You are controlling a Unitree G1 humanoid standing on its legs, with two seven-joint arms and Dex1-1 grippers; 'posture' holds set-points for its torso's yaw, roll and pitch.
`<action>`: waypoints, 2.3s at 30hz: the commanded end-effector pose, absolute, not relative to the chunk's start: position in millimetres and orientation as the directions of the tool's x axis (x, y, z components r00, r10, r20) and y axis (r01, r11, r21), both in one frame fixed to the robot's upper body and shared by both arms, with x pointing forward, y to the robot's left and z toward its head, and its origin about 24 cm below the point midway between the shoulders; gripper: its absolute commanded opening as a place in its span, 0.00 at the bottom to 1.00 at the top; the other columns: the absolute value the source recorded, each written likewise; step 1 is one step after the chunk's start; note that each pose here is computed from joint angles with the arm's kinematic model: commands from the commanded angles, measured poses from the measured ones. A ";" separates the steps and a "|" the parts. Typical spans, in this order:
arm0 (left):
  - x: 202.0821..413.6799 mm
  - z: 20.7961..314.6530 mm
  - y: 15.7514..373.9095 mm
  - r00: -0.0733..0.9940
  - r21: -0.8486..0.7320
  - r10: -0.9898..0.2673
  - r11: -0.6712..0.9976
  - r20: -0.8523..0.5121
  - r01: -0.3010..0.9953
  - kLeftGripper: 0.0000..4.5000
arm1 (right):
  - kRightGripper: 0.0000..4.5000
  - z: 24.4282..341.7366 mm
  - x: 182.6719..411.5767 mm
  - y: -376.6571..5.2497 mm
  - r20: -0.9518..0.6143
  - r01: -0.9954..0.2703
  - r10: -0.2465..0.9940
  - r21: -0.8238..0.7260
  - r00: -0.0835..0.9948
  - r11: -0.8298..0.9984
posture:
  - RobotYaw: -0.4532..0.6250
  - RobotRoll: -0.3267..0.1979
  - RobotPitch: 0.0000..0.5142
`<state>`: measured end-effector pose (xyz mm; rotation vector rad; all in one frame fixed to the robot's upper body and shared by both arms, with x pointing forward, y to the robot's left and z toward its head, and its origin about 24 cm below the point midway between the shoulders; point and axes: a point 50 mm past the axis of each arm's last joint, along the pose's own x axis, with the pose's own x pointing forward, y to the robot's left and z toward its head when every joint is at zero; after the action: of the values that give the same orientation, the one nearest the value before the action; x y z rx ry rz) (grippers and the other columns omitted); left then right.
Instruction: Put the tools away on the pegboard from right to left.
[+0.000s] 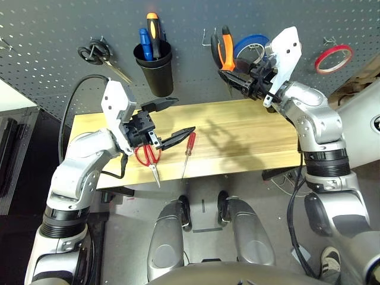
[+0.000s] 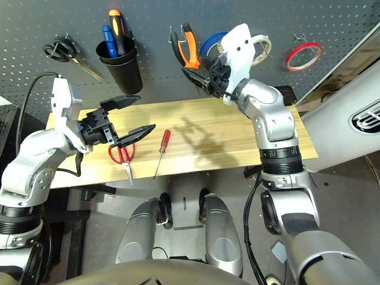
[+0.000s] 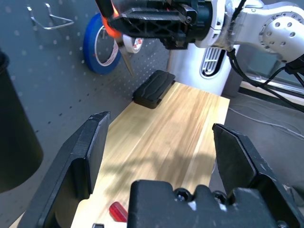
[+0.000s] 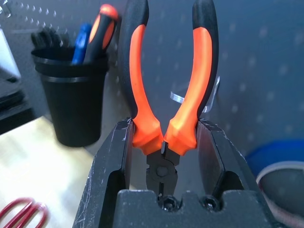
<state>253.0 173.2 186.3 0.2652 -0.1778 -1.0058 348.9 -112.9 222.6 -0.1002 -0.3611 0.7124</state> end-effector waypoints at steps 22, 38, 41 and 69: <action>241.2 195.6 177.7 0.533 0.323 -0.846 0.505 0.003 0.800 1.00 | 0.46 273.8 371.9 -58.5 0.672 -0.304 0.433 -0.309 0.601 0.901 | 0.46 0.62 0.36; 239.1 195.2 176.5 0.532 0.313 -0.846 0.504 -0.006 0.805 1.00 | 0.46 257.9 389.3 -49.8 0.627 -0.288 0.381 -0.250 0.680 0.924 | 0.48 0.62 0.38; 238.3 193.9 177.1 0.534 0.312 -0.845 0.506 -0.006 0.804 1.00 | 0.46 255.2 390.7 -49.1 0.616 -0.287 0.381 -0.250 0.690 0.925 | 0.48 0.62 0.38; 241.7 196.1 168.0 0.533 0.304 -0.846 0.510 0.009 0.805 1.00 | 1.00 242.0 396.2 -62.2 0.547 -0.327 0.409 -0.245 0.731 0.913 | 0.47 0.62 0.39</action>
<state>244.7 173.3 196.4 0.2864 -0.1653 -0.9722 397.6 -57.1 236.5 -0.1550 -0.6100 0.4025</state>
